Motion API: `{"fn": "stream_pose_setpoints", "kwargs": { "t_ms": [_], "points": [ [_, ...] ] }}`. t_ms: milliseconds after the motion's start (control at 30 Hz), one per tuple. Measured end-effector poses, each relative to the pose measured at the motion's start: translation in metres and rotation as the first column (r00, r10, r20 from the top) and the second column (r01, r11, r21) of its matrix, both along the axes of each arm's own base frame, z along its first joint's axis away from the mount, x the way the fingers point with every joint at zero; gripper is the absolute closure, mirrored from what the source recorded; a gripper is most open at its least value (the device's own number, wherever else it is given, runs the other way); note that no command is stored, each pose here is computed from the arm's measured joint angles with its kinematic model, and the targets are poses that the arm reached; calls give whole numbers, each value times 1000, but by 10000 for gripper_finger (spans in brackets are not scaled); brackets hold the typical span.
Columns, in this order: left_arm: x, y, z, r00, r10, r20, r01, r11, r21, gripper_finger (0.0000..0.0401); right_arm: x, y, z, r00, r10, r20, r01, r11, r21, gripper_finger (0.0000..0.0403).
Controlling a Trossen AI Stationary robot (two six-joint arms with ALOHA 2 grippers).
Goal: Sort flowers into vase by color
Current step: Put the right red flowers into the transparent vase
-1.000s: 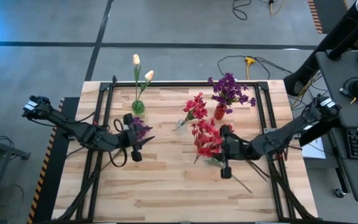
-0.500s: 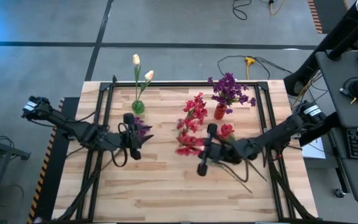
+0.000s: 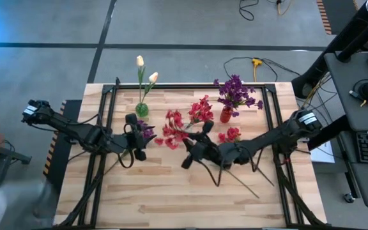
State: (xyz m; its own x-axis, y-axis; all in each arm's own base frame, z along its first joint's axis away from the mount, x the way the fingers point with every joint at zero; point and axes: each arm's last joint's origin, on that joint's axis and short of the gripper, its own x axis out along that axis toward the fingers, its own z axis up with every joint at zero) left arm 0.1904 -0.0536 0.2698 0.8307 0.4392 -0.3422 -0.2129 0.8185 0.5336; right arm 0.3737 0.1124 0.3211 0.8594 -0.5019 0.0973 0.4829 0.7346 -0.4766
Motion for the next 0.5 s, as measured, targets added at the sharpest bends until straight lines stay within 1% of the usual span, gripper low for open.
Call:
{"fn": "stream_pose_setpoints", "kwargs": {
  "t_ms": [100,267,500],
  "points": [
    [-3,2,-2,999,34,-13,-34,999,6,252,3,-13,-1,1000,-1,0,1,1000,15,385],
    [-5,3,-3,999,41,-28,-41,999,5,252,3,-35,-2,1000,4,13,-5,998,62,385],
    [-6,3,-1,999,42,-21,-42,999,2,252,5,-46,-6,1000,-19,1,19,998,58,385]
  ]
}}
